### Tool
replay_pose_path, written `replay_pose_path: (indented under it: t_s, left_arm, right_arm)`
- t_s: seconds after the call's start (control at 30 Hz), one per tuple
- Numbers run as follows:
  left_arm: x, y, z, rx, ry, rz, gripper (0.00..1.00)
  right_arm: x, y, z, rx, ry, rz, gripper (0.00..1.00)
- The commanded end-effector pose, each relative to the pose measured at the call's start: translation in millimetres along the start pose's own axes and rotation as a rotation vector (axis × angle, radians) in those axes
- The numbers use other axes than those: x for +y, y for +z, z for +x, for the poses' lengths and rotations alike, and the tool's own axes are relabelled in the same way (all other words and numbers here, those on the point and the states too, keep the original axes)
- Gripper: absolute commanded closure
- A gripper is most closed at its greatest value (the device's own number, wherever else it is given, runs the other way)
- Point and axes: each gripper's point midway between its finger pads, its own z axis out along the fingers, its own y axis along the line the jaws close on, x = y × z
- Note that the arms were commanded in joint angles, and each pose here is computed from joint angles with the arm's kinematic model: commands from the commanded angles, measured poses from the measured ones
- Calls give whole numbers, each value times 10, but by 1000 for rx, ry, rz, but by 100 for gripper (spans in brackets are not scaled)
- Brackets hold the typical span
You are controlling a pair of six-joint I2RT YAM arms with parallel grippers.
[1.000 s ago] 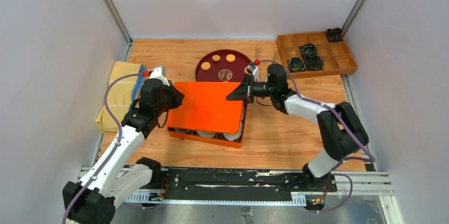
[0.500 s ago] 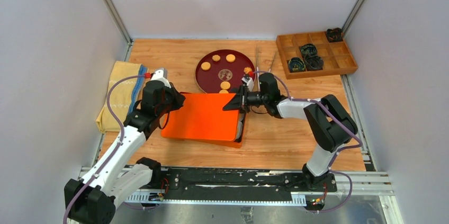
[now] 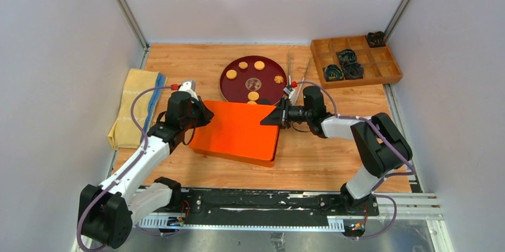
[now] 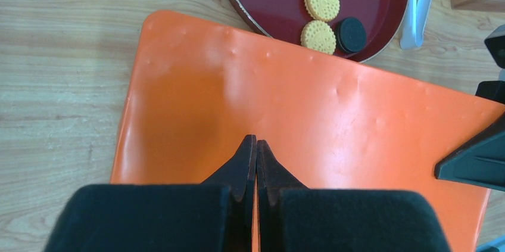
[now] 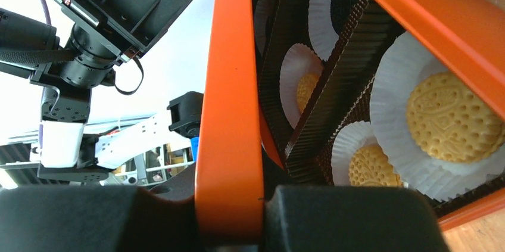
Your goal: Pack the cookies
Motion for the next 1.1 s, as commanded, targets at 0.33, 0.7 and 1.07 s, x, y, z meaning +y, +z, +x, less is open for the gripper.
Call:
replay_pose_path:
  t_s: [0.33, 0.7, 1.07]
  left_arm:
    - [17, 132, 169, 29, 16, 34, 100]
    - [-22, 90, 183, 35, 30, 60, 100]
    - [-16, 194, 309, 64, 6, 80, 100]
  right_arm:
    - [-362, 48, -168, -108, 122, 27, 100]
    - [-411, -129, -228, -206, 185, 29, 100]
    - [-565, -257, -29, -161, 168, 131, 98]
